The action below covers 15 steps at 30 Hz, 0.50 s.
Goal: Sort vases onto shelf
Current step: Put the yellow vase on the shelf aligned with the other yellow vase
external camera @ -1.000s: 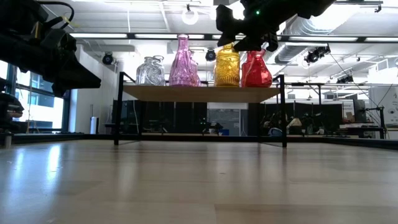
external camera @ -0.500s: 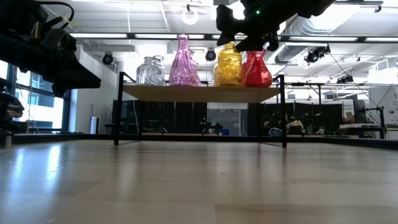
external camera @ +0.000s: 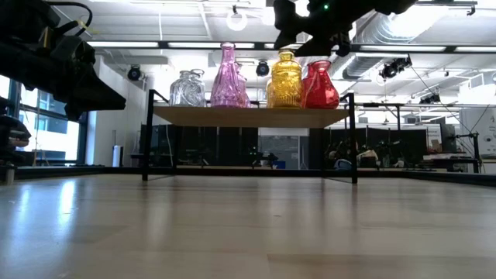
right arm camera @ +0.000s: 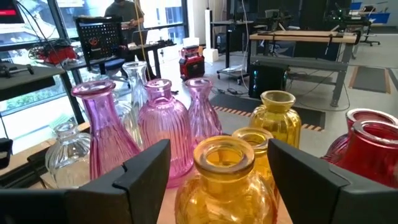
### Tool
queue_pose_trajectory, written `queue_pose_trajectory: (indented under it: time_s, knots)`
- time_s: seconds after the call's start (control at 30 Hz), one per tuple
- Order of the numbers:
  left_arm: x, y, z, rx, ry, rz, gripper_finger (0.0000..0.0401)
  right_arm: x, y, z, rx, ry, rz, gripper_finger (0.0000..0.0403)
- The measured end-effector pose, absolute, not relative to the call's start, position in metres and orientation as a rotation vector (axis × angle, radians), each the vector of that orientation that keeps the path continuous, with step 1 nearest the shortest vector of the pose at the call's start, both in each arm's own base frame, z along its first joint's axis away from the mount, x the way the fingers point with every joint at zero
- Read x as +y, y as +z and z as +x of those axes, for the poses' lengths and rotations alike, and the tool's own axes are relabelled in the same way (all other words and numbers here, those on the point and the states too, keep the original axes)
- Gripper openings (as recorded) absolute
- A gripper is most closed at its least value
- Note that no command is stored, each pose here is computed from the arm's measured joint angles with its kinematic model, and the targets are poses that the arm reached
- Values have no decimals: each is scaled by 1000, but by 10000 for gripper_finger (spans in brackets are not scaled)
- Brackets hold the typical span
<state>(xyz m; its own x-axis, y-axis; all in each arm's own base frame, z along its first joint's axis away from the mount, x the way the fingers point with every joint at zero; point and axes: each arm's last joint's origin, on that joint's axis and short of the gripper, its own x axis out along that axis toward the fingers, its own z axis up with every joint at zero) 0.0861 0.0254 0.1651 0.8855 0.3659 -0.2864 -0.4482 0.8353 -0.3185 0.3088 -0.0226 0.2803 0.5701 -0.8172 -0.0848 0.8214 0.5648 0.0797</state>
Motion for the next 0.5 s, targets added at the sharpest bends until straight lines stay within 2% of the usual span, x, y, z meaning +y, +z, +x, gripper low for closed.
queue_pose_trajectory:
  time_s: [0.3,0.5]
  knots:
    - [25,165,86,219,435,-389,70,-11,293,300,18,-954,96,261]
    - [25,165,86,219,434,-389,70,5,305,290,10,-871,104,261]
